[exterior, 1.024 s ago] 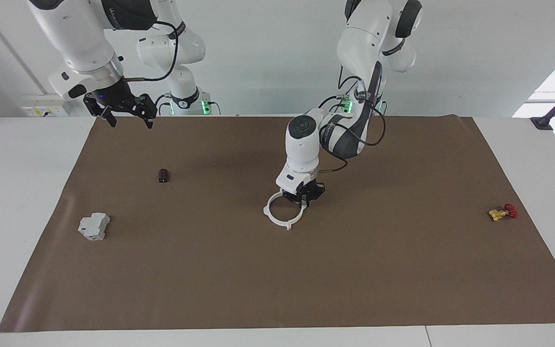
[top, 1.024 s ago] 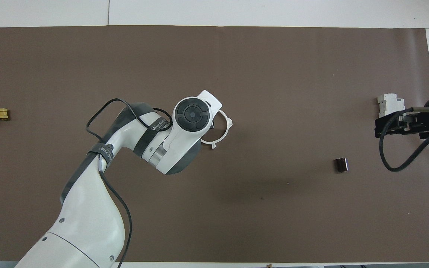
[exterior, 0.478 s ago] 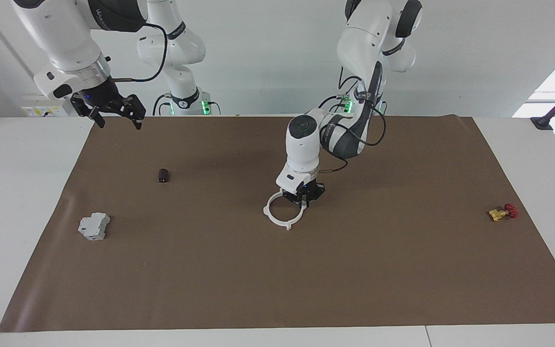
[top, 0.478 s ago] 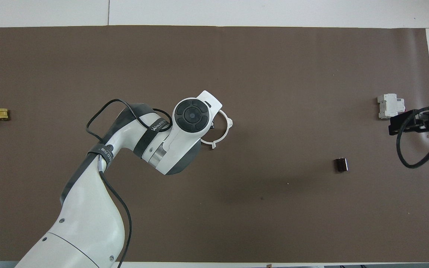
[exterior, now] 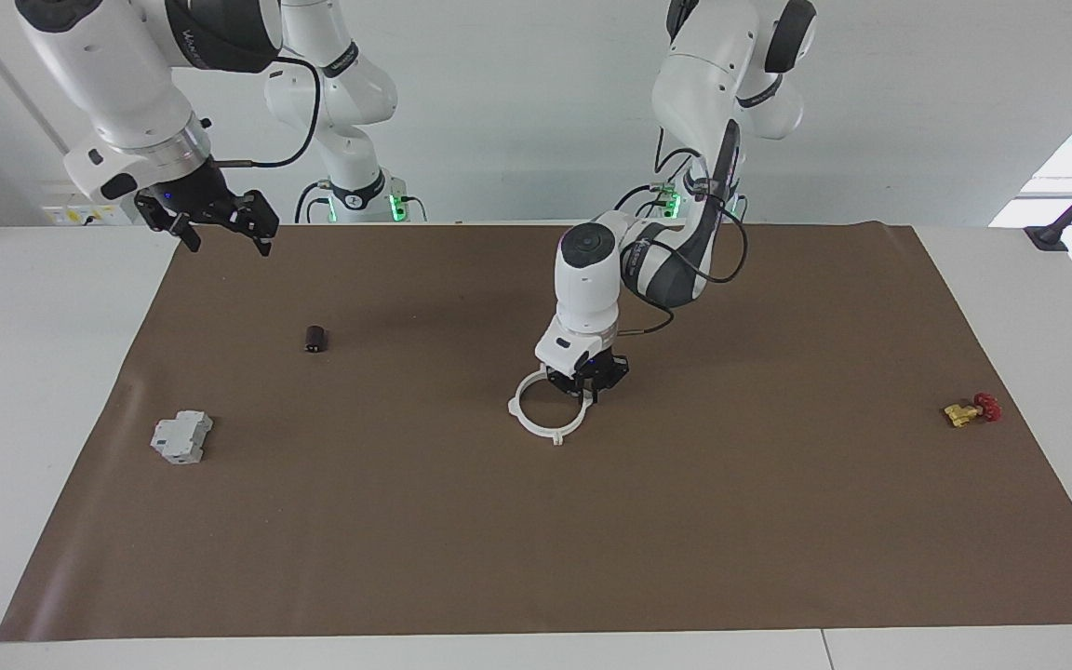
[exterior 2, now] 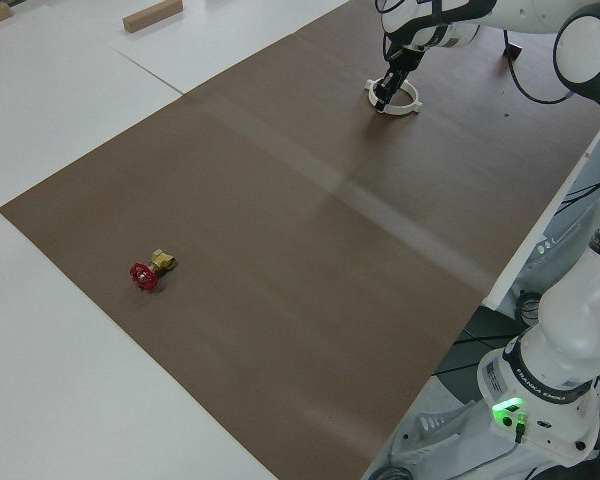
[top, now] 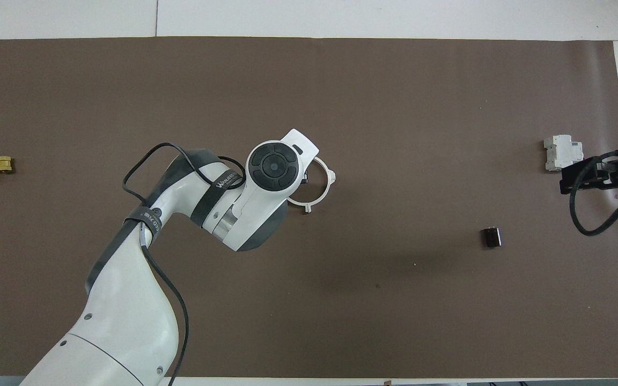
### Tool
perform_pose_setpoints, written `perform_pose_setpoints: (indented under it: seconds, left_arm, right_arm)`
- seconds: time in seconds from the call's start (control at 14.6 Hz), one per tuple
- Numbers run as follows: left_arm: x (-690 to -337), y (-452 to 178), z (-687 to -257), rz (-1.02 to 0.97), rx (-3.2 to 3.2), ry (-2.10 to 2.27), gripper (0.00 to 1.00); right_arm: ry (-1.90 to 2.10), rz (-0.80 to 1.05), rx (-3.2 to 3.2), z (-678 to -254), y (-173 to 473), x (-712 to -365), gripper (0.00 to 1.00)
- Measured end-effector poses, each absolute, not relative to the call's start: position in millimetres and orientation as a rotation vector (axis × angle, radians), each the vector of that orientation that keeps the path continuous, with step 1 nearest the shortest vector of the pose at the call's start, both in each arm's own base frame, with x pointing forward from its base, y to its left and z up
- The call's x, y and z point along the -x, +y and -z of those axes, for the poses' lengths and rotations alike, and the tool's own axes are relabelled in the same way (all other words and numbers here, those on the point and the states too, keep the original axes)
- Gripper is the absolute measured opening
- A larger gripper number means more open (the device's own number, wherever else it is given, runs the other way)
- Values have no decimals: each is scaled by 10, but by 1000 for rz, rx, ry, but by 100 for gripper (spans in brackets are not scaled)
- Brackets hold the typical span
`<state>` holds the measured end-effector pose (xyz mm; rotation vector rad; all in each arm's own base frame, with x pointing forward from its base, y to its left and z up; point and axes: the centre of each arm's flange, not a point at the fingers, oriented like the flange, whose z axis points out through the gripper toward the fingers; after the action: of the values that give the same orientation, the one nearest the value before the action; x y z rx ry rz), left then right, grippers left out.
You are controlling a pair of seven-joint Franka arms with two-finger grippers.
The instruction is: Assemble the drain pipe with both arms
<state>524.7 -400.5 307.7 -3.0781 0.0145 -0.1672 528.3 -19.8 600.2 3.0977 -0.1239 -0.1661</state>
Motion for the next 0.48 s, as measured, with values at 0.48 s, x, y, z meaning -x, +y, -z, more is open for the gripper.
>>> perform_pose_setpoints:
  seconds: [0.48]
  left_arm:
    - [-5245, -4003, -3072, 166, 3078, 15, 20]
  right_arm:
    - [-159, 162, -3102, -6022, -314, -5273, 100]
